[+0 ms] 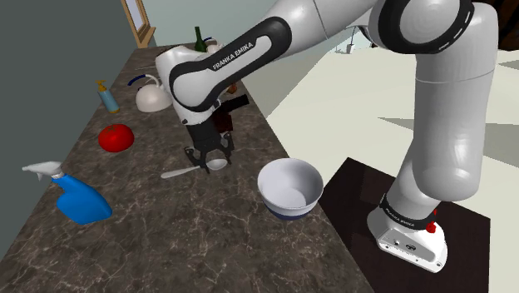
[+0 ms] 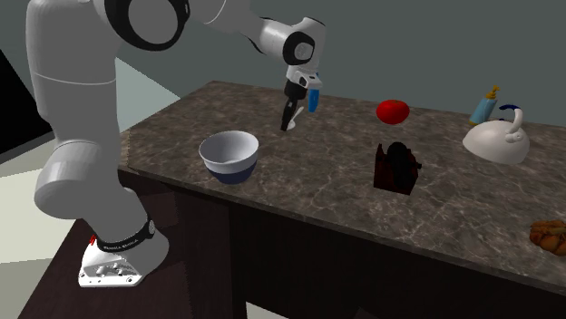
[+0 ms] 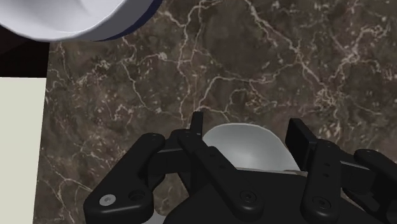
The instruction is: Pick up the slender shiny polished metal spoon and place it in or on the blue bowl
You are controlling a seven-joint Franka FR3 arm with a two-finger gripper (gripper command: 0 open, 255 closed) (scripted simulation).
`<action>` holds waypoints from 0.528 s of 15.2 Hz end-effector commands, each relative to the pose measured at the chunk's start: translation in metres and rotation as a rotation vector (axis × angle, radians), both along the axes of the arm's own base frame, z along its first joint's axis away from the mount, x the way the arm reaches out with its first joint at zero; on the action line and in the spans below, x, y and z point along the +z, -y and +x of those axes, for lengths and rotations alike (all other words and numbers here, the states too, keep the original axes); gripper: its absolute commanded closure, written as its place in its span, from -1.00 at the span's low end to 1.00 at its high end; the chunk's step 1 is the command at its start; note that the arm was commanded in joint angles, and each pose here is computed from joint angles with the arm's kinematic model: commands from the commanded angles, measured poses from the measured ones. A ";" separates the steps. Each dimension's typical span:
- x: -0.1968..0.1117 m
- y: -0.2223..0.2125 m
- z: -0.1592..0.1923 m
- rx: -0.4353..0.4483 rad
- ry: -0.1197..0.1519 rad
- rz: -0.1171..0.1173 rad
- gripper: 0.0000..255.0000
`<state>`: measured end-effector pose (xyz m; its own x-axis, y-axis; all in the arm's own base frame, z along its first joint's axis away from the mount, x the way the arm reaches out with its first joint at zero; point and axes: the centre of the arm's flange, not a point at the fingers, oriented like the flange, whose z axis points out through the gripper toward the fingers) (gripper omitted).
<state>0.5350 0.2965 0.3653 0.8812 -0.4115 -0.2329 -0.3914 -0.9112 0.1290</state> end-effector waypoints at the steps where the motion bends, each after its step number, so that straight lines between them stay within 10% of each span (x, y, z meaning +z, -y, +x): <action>1: 0.011 0.000 0.000 0.000 0.000 0.000 1.00; 8: 0.048 0.000 0.000 0.000 0.000 0.000 1.00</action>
<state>0.5355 0.2965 0.4078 0.8812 -0.4114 -0.2328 -0.3914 -0.9112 0.1290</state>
